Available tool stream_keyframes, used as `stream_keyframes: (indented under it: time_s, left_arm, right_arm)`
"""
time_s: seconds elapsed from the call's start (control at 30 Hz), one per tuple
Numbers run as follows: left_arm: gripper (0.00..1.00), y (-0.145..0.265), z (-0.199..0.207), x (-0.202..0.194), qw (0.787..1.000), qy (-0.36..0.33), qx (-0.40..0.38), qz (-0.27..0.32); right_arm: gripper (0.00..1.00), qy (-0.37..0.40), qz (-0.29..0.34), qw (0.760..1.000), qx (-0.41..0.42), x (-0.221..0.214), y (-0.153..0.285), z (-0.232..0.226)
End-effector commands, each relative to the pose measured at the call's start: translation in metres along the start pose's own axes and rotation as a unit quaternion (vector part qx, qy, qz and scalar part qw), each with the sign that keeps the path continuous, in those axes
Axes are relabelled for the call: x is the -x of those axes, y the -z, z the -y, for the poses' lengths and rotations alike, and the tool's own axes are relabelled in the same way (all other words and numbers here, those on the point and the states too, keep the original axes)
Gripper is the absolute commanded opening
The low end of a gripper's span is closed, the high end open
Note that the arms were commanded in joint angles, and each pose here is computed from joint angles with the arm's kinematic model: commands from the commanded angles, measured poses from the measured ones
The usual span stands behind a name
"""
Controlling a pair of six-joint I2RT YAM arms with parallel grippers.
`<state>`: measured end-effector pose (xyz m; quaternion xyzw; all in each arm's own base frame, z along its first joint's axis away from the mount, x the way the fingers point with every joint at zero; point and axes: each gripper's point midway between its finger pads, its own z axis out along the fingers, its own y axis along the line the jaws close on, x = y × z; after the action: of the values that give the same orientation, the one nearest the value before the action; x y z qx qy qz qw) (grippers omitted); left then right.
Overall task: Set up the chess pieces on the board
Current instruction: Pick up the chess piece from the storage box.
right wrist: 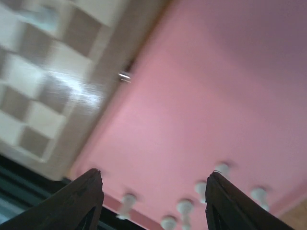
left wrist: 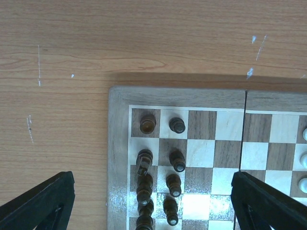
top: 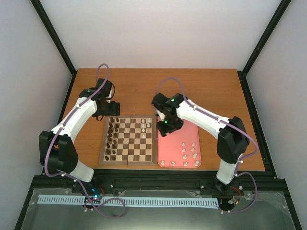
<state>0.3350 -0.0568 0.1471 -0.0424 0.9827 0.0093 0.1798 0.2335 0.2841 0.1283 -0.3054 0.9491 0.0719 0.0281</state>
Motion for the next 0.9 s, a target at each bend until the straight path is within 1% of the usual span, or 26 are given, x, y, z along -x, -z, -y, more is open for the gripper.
stream_keyframes:
  time_s: [0.0, 0.17, 0.3, 0.4, 0.53, 0.87]
  left_arm:
    - [1.00, 0.009, 0.001, 0.009, 1.000, 0.000, -0.010, 0.019]
    - [1.00, 0.009, 0.002, 0.010, 1.000, 0.001, -0.013, 0.019]
    - [1.00, 0.008, 0.003, 0.009, 1.000, 0.001, -0.014, 0.017]
    - [1.00, 0.007, 0.003, 0.009, 1.000, 0.001, -0.013, 0.015]
    - [1.00, 0.006, 0.003, 0.009, 1.000, 0.000, -0.013, 0.014]
    - [1.00, 0.005, 0.002, 0.009, 1.000, 0.000, -0.008, 0.012]
  right_arm:
    - [0.58, -0.068, -0.018, 0.996, -0.049, -0.024, -0.013, 0.050]
    - [0.59, -0.111, -0.053, 0.990, -0.069, -0.056, -0.040, 0.082]
    - [0.58, -0.129, -0.067, 0.987, -0.061, -0.072, -0.056, 0.091]
    - [0.48, -0.131, -0.074, 0.987, -0.061, -0.078, -0.062, 0.093]
    - [0.44, -0.132, -0.081, 0.986, -0.062, -0.083, -0.071, 0.095]
    - [0.25, -0.136, -0.090, 0.985, -0.055, -0.083, -0.083, 0.100]
